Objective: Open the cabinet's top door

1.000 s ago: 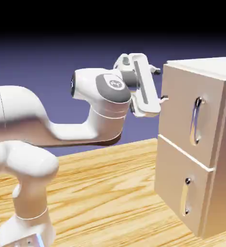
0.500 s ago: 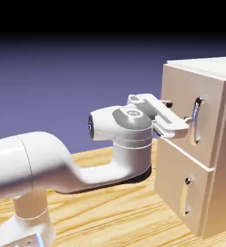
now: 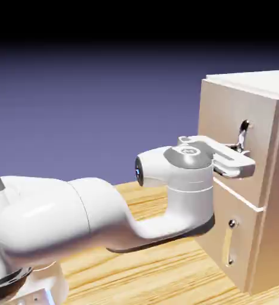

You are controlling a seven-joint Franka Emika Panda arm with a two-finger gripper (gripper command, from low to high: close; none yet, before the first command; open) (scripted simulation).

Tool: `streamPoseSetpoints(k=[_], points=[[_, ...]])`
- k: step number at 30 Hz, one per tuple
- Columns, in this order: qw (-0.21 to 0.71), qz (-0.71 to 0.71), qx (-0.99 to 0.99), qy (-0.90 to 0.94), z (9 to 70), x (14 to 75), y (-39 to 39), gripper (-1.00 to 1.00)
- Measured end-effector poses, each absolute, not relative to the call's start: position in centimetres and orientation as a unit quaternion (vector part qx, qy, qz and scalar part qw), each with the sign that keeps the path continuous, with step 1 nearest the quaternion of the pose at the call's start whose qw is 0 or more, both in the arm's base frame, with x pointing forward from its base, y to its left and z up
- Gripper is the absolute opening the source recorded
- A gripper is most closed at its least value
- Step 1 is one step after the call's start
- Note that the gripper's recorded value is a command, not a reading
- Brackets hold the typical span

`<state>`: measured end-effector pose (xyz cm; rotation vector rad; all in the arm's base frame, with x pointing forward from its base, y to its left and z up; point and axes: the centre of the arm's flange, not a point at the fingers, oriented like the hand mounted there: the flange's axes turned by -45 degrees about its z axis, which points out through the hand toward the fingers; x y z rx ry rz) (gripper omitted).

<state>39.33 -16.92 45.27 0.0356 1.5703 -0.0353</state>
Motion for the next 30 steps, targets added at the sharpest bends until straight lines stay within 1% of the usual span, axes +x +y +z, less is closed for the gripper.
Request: streamPoseSetpoints(k=[4,17,30], points=[[0.706,-0.056,0.054,0.704,45.2,36.8,-15.1,-1.00],[0.699,-0.105,0.106,0.699,45.3,33.9,-12.3,-1.00],[0.677,-0.204,0.204,0.677,45.3,29.5,-5.6,-1.00]])
